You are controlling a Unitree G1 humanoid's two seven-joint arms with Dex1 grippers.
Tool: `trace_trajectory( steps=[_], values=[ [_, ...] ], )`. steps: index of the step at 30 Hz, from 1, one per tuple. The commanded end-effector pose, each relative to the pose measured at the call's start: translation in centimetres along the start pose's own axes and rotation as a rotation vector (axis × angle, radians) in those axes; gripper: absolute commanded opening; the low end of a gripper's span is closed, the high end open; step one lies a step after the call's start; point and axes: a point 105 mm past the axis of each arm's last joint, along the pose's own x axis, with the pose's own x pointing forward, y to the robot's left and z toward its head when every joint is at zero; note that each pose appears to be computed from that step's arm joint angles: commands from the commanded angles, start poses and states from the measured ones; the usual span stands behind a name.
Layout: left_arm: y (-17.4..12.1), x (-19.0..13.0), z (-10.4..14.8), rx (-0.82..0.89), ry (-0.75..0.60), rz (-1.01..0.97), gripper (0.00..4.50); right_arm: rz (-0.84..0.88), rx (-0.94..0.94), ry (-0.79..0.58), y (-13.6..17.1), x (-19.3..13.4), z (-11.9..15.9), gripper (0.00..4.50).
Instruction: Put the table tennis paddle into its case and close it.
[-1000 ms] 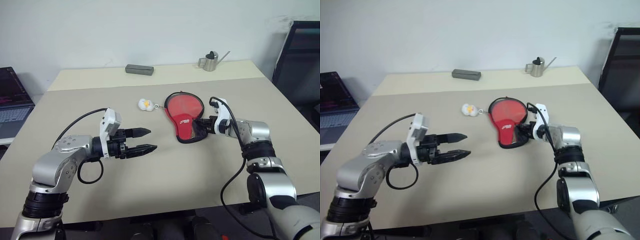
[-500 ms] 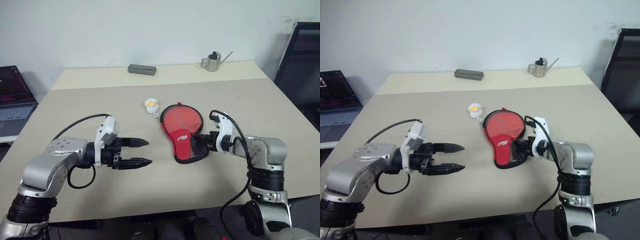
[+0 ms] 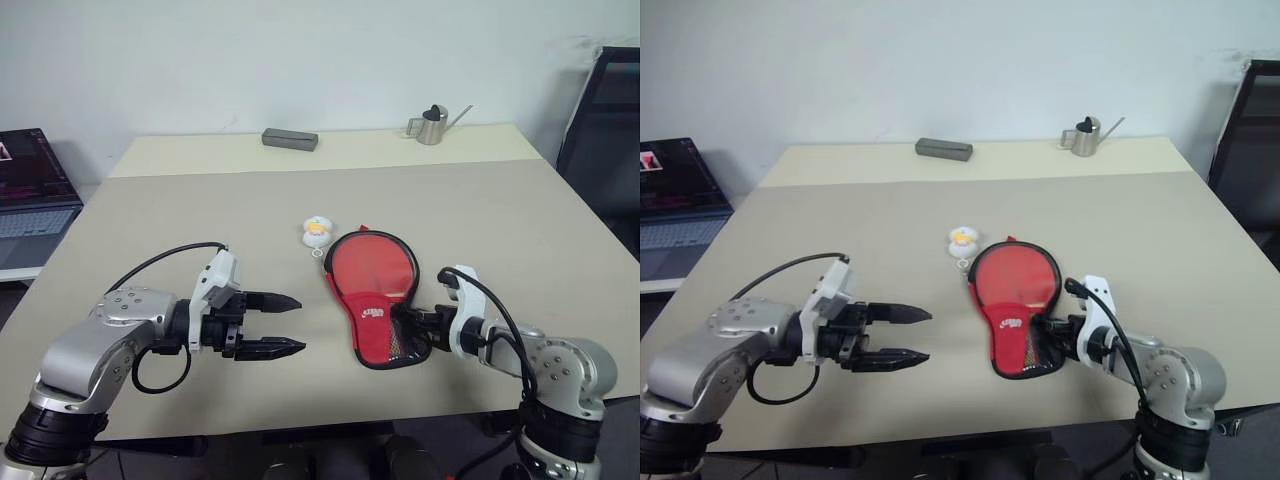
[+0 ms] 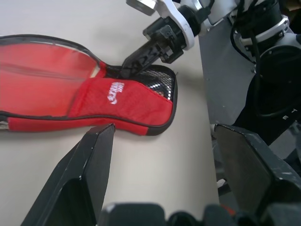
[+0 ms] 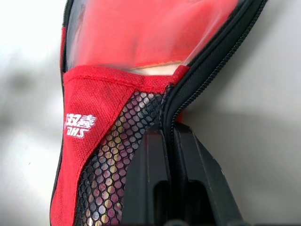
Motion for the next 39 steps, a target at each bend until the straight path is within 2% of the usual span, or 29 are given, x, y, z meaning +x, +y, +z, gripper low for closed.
trace_trajectory(
  steps=[1,15,21,35,39],
  values=[
    [-0.7,0.1,1.0,0.042,-0.006,-0.046,3.7,0.048,0.029,0.02,1.1,-0.6,-1.6,0.03],
    [-1.0,0.2,1.0,0.032,0.019,-0.105,3.7,0.187,0.178,0.025,5.8,-1.2,-3.0,0.03],
    [-1.2,0.1,0.8,0.027,0.029,-0.115,3.7,0.144,0.243,0.118,6.1,-2.5,-3.5,0.03],
    [-1.0,0.6,0.7,0.022,0.026,-0.128,3.7,0.112,0.247,0.155,6.5,-2.1,-4.1,0.03],
    [-1.0,0.6,0.7,0.022,0.021,-0.119,3.7,0.112,0.226,0.162,6.5,-2.1,-4.0,1.07]
  ],
)
